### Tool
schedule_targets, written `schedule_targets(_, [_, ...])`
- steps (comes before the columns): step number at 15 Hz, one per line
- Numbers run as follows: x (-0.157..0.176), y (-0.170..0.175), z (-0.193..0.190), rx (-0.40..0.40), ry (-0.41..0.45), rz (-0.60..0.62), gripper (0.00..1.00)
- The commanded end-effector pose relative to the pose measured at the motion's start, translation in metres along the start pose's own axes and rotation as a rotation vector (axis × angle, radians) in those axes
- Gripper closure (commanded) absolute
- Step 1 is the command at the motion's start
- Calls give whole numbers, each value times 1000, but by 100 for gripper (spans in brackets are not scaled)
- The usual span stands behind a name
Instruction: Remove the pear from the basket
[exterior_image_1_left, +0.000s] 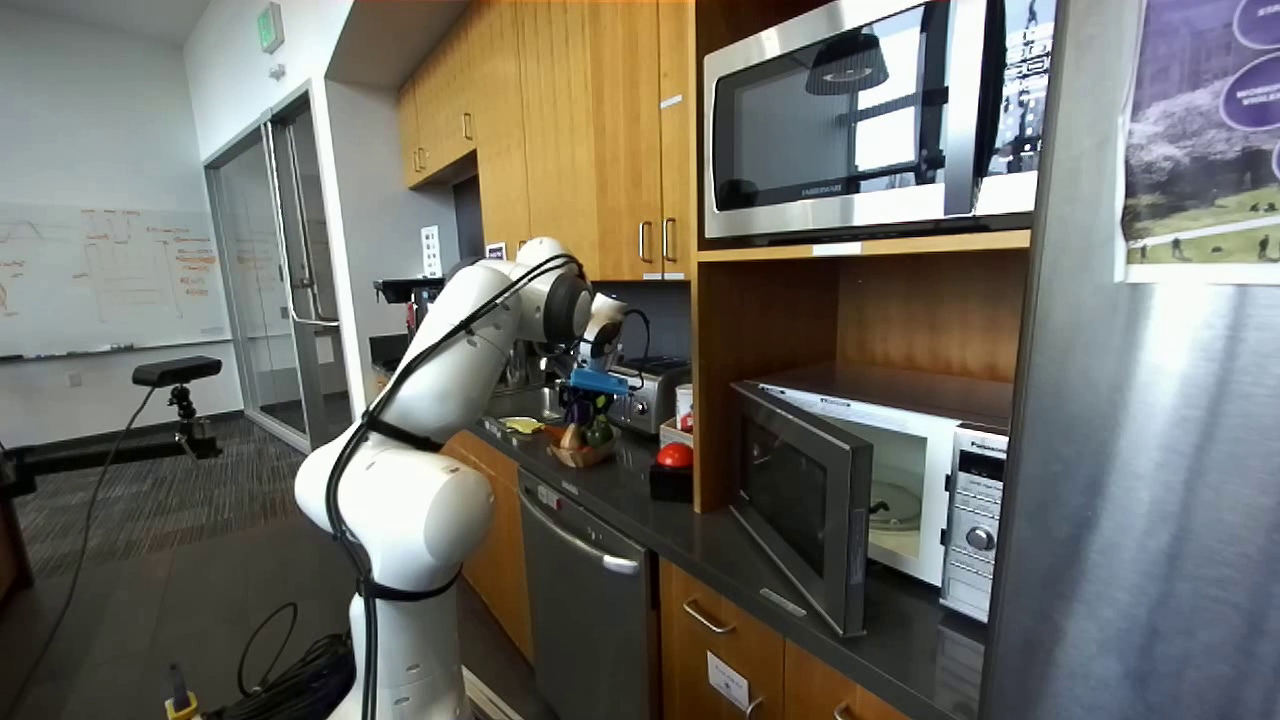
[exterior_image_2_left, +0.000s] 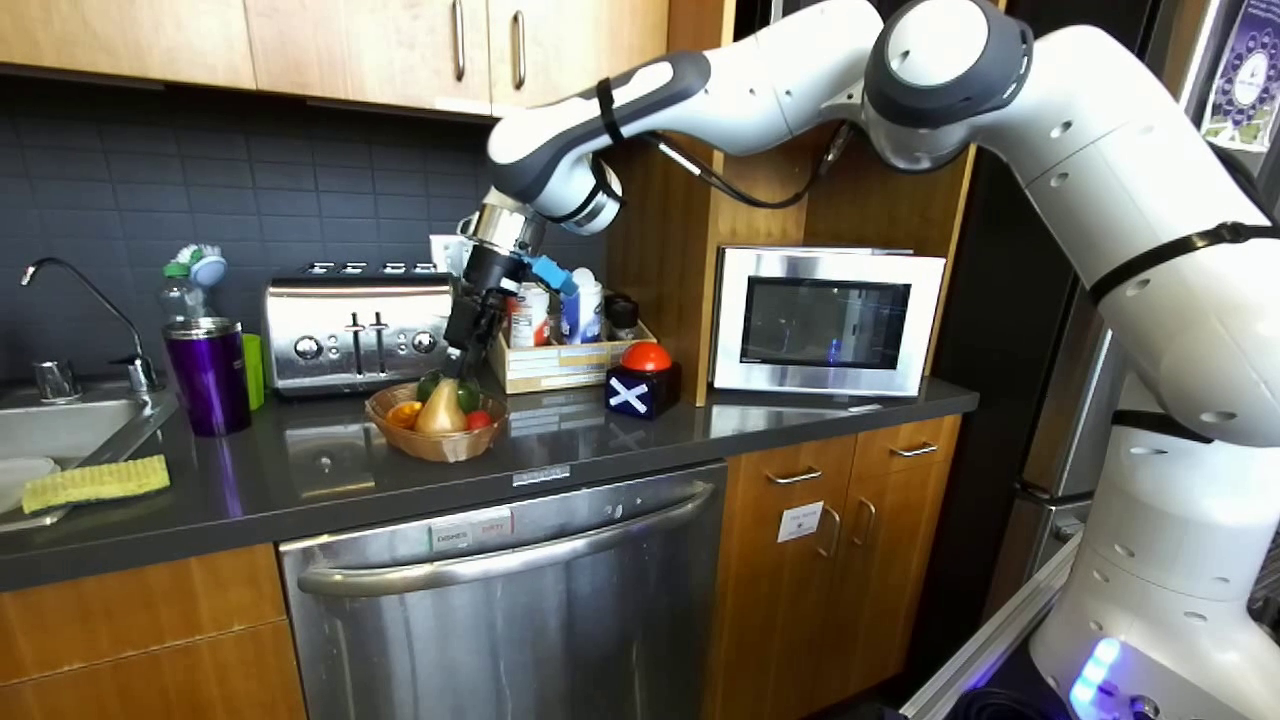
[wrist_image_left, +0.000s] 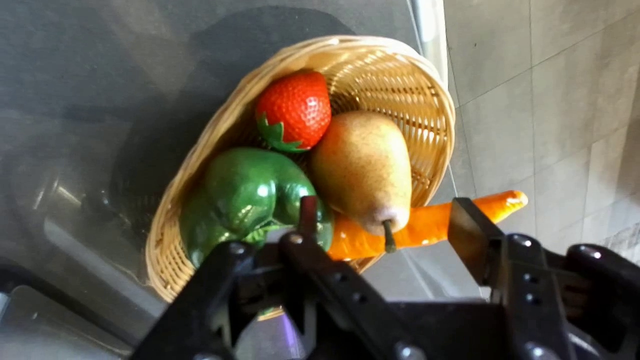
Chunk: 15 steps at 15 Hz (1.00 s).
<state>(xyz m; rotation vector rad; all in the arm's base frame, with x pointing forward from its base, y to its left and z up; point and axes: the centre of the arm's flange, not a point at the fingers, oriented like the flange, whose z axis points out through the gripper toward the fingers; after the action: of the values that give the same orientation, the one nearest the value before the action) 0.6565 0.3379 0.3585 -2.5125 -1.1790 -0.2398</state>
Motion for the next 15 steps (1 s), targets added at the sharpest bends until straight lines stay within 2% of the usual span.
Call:
schedule_targets(1, [4,1,-1,15,6,-23,60])
schedule_targets(6, [6,0,-3,18,14,-32,99])
schedule_targets(15, [9,-7,-11,9,25,-47,99])
